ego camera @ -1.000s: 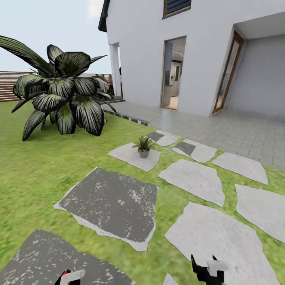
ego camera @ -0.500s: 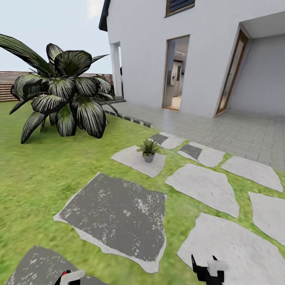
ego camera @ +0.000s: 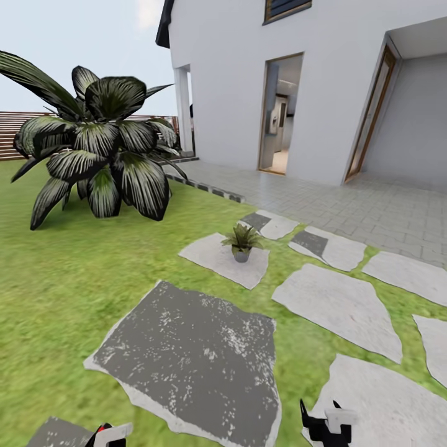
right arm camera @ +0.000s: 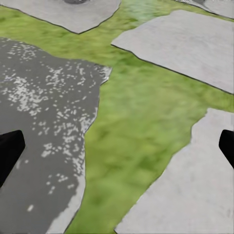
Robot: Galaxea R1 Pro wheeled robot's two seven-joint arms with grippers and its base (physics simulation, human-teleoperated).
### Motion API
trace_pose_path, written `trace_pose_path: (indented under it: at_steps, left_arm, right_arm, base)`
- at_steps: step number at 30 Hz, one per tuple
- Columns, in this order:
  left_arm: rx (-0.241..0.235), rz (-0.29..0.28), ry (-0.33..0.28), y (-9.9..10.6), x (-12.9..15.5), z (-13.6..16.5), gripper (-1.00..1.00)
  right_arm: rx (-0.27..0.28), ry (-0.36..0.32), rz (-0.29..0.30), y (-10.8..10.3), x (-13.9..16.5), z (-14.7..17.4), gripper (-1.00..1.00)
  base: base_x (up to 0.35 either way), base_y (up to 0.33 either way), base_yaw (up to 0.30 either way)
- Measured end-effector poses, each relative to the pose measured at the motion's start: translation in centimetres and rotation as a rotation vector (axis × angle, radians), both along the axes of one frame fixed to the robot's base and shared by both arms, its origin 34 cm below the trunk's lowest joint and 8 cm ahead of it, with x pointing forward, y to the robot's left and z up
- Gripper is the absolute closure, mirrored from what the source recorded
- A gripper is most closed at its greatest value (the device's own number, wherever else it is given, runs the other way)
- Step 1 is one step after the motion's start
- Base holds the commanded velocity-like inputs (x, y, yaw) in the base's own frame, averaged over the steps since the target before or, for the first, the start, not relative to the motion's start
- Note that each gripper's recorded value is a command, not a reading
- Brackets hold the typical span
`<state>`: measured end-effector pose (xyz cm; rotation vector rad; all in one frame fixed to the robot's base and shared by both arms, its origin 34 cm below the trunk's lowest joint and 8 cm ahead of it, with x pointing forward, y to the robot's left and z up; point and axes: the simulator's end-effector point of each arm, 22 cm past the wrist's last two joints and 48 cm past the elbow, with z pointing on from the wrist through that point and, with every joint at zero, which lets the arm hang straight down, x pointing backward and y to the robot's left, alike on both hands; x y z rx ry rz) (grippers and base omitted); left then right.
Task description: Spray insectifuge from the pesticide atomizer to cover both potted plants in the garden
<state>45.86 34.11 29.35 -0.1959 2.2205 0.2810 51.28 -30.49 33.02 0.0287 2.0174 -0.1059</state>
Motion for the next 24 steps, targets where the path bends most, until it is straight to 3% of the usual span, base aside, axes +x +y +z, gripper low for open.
trace_pose_path:
  at_steps: [6,24]
  left_arm:
    - [0.0,0.0,0.0,-0.02,0.0,0.0,1.0]
    - [0.0,0.0,-0.002,-0.02,0.05,0.03,1.0]
  right_arm:
    - [0.0,0.0,0.0,0.02,0.0,0.0,-1.0]
    - [0.0,0.0,0.0,0.02,-0.01,0.0,-1.0]
  base:
    - [0.309,0.201,-0.125]
    - [0.308,0.202,-0.259]
